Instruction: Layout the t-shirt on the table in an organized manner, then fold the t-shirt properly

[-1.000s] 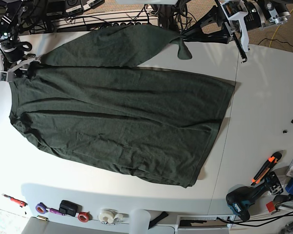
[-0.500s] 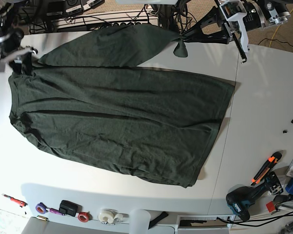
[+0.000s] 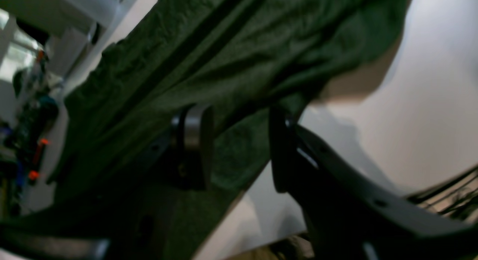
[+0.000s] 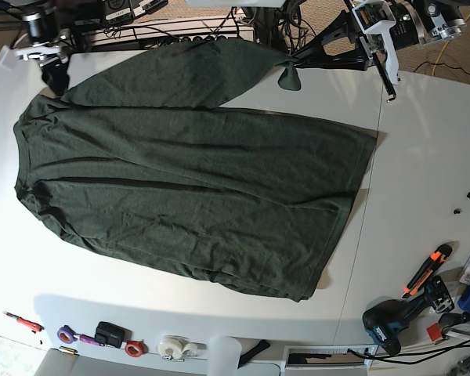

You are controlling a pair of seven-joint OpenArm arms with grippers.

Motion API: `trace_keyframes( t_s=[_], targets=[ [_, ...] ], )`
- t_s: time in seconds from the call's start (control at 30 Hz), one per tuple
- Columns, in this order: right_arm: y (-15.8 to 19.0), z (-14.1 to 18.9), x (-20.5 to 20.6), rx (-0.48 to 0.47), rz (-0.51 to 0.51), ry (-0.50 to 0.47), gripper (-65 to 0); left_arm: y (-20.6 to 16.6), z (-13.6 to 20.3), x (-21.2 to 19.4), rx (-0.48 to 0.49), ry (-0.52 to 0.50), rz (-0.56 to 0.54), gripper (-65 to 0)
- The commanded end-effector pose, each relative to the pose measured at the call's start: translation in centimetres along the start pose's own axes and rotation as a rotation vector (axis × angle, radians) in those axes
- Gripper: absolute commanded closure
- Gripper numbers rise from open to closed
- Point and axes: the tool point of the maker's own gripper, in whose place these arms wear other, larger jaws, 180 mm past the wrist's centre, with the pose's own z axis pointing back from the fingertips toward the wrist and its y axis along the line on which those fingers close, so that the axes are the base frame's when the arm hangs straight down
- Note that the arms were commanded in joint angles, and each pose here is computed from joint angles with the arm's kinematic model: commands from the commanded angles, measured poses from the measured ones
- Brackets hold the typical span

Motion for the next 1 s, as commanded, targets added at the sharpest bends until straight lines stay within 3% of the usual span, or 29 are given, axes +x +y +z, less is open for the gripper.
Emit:
trace_keyframes(
  t_s=[0.0,0.27,0.47,0.73,0.77,0.87,0.9,0.97],
  targets=[
    [0.5,0.0,1.3,0.026,0.000,-0.051,-24.9,0.2,0.1,1.1,0.007,-0.045,0.001,0.0],
    [-2.0,-0.7,-0.4,-0.045,-0.147,-0.055,-24.9,0.3,0.1,1.2,0.008,-0.046,0.000,0.0],
    [-2.9,-2.7,-2.2,-0.037,-0.262,-0.053,-24.9,0.2,0.1,1.1,0.007,-0.046,0.001,0.0],
    [-2.9,-3.1,-2.8,-0.027,-0.270,-0.014,-24.6,0.2,0.1,1.2,0.008,-0.046,0.001,0.0],
    [-2.9,-3.1,-2.8,-0.028,-0.264,-0.006,-22.8,0.2,0.1,1.2,0.008,-0.046,0.001,0.0],
    [-3.2,-3.1,-2.6,-0.036,-0.241,0.012,-3.6,0.3,0.1,1.2,0.008,-0.047,-0.001,0.0],
    [-3.3,-3.1,-2.5,-0.038,-0.234,0.014,0.0,0.3,0.1,1.2,0.008,-0.047,-0.002,0.0],
    [-3.5,-3.0,-2.4,-0.042,-0.219,0.030,0.0,0.3,0.1,1.2,0.008,-0.047,-0.002,0.0]
  ],
)
